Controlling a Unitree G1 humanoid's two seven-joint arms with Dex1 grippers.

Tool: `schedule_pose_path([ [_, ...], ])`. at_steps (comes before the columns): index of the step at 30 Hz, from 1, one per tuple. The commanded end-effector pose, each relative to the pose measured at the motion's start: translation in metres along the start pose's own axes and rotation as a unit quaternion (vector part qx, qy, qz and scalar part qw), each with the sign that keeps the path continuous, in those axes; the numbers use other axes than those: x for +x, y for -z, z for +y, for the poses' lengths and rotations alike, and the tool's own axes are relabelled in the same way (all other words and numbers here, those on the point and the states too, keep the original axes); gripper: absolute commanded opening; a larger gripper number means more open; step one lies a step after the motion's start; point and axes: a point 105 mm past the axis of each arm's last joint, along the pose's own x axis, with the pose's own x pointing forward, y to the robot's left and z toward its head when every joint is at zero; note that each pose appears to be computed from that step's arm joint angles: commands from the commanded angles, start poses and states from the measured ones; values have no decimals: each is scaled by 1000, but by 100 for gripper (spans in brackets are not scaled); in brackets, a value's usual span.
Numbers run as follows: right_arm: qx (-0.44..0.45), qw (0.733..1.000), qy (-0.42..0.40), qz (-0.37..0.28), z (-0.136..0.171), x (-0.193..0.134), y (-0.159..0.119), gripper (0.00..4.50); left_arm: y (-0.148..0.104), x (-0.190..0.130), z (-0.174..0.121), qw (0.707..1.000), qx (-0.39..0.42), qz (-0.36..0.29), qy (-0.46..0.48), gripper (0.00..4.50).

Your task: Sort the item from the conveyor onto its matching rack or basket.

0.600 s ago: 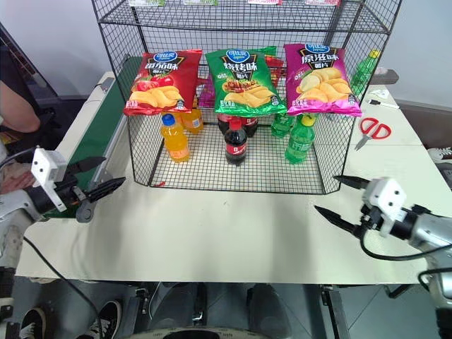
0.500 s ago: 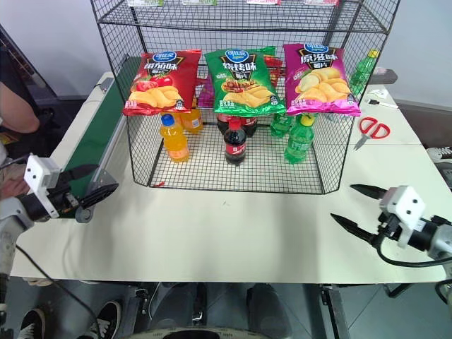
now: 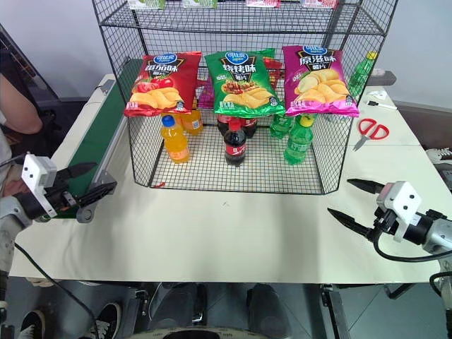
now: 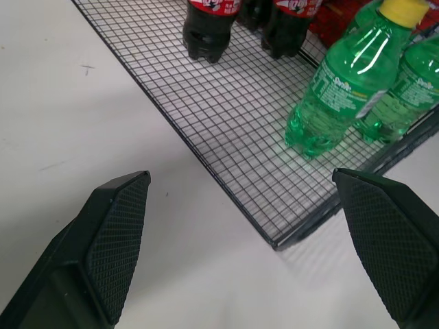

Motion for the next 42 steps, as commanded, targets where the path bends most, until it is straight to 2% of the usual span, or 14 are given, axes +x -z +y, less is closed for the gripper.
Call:
schedule_pose_path([
  [1,-13,1000,0,-14,-2,5,-6,445,-10,-5,-1,1000,14,-13,0,450],
  [9,-13,1000,-11,-22,-2,14,-8,445,-10,-10,-13,999,3,-13,29,450],
  [42,-20,999,-23,-32,-2,26,-11,445,-8,-11,-22,999,-1,-18,46,450],
])
